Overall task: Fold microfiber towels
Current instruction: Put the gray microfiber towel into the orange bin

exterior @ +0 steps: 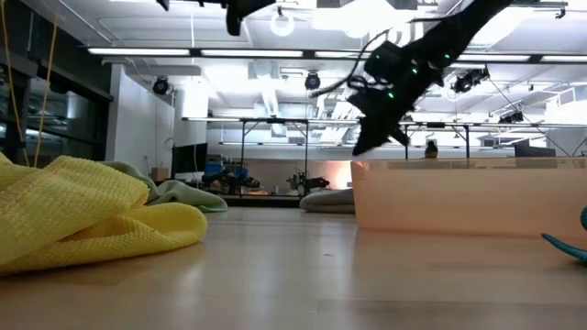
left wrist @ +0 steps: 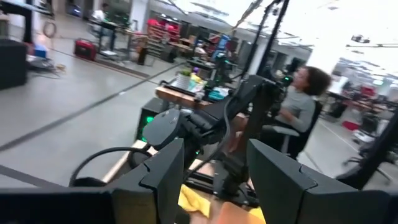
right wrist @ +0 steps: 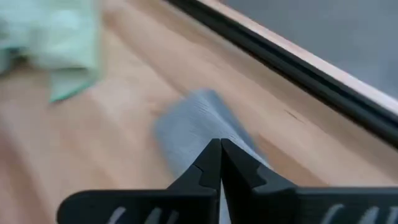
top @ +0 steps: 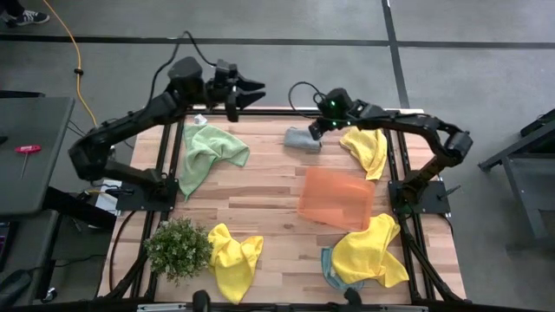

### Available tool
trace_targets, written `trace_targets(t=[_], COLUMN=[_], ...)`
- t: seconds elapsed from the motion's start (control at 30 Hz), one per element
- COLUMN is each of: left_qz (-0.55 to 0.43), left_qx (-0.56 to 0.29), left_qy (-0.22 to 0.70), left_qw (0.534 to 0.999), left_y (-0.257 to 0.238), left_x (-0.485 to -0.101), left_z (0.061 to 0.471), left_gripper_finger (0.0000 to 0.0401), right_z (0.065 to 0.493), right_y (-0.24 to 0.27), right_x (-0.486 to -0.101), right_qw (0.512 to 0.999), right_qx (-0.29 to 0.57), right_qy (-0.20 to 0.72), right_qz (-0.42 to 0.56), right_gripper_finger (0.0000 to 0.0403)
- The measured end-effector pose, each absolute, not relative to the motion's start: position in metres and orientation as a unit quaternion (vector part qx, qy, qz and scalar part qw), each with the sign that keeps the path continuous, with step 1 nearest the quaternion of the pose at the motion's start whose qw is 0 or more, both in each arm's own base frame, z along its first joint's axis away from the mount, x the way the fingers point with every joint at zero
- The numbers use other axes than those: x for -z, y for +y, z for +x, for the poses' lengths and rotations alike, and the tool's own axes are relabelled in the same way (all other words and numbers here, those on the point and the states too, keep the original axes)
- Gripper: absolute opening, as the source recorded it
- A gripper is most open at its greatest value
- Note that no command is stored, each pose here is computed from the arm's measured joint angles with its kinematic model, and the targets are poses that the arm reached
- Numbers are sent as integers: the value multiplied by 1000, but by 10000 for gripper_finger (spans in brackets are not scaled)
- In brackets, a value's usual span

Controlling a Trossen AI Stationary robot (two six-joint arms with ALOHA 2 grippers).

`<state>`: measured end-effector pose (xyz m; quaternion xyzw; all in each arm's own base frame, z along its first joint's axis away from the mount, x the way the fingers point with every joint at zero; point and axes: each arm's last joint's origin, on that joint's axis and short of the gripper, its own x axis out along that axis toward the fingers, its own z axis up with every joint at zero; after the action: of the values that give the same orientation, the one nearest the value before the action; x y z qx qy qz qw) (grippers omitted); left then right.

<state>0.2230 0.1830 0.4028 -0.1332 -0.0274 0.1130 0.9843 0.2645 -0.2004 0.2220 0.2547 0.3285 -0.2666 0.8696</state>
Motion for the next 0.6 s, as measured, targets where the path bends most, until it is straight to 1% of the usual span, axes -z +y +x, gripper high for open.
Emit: trace_targets(t=[0.07, 0.13, 0.27, 0.4, 0.47, 0.53, 0.6], left_qz=[-131, -134, -141, -143, -147, -148, -149], left_qx=[-117, -116, -111, -106, -104, -103, -103], left_qy=[-32, -38, -37, -41, -43, -47, -48], left_qw=[984, 983, 983, 983, 983, 982, 982], left_y=[180, 179, 176, 174, 173, 173, 173], left_x=[-405, -407, -407, -408, -409, -409, -410], left_z=[222, 221, 222, 224, 225, 225, 225], left_gripper_finger=[164, 164, 164, 164, 164, 164, 164], right_z=[272, 280, 301, 324, 332, 338, 343], right_y=[-210, -223, -250, -268, -275, -282, -286], right_x=[-227, -230, -224, -205, -196, -188, -181], right_qw=[877, 875, 864, 842, 832, 822, 814], right_qx=[217, 189, 152, 102, 81, 67, 58], right_qy=[344, 364, 421, 491, 515, 535, 549], right_qz=[256, 256, 229, 199, 188, 182, 179], right_gripper_finger=[10, 32, 109, 191, 222, 242, 249])
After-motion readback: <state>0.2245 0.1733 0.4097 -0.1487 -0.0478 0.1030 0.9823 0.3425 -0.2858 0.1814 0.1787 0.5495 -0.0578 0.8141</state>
